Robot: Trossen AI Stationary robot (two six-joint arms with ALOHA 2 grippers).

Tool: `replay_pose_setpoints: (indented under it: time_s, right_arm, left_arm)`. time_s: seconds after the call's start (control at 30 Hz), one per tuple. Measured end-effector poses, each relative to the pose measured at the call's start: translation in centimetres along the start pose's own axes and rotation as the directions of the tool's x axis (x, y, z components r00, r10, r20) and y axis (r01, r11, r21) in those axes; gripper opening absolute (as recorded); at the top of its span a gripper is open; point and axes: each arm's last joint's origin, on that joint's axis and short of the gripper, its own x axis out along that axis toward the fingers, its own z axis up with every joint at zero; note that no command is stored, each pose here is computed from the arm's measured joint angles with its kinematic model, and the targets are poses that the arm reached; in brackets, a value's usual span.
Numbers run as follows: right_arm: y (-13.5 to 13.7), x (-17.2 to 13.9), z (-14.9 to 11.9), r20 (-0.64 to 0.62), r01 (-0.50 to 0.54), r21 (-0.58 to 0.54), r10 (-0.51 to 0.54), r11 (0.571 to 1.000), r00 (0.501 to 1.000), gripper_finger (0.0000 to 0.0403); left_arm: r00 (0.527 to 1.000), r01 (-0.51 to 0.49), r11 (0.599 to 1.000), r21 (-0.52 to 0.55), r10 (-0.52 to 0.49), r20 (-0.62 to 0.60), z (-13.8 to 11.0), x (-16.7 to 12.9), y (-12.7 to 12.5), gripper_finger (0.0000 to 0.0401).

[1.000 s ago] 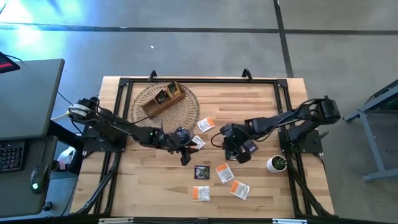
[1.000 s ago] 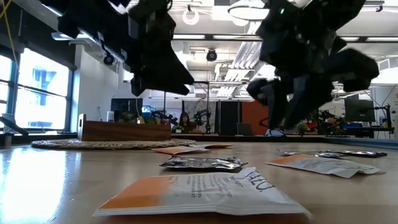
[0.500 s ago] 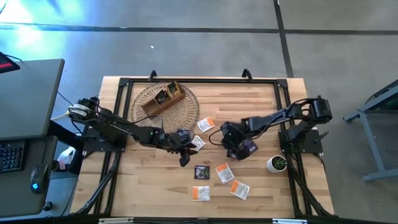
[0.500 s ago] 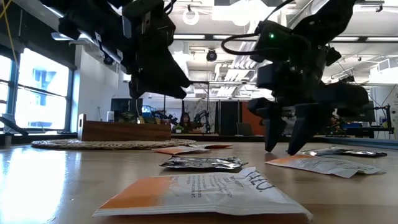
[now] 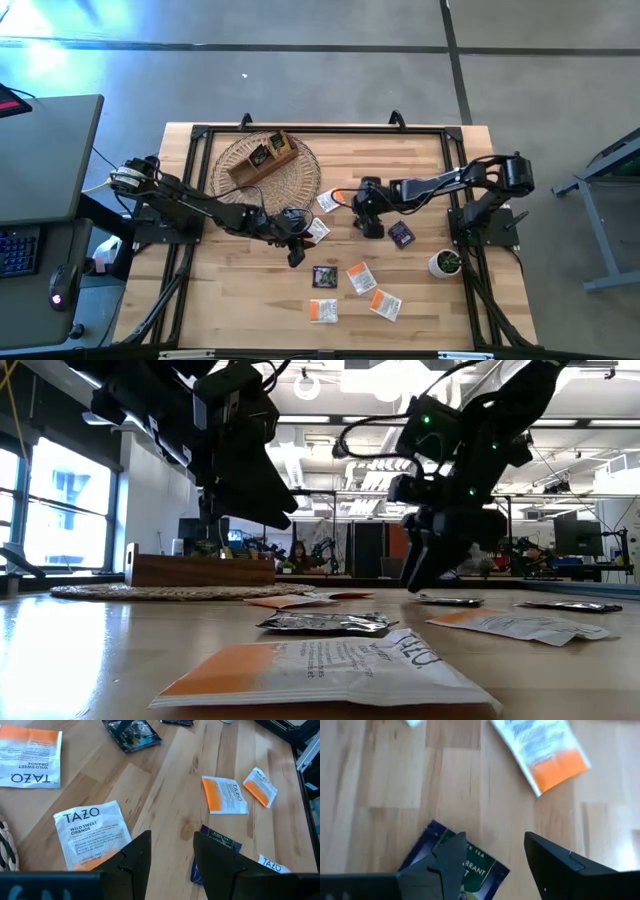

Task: Pick & Place Tea
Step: Put the purple tea bag into the middle section of the wooden organizer

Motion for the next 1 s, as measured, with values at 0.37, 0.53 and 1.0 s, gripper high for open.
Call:
replay_pose_setpoints:
  time_s: [0.37,0.53,1.0]
  right_arm:
    - [-0.1,-2.5,0.0,0.007,-0.132,-0.226,0.137,0.965,0.991,0.0197]
    - [0.1,-0.6,-0.5,-0.036,-0.163,-0.315,0.16,0.935,0.987,0.0197]
    - [-2.7,4.5,-2.5,-0.043,-0.308,-0.191,0.306,0.932,0.951,0.0161]
  left_arm:
    - [1.0,0.0,1.0,-0.018,0.0,0.0,0.0,0.0,0.0,0.0145]
    - [1.0,0.0,1.0,-0.018,0.0,-0.001,0.0,0.0,0.0,0.0145]
    - [1.0,0.001,1.0,-0.018,-0.001,-0.005,0.0,0.0,0.0,0.0145]
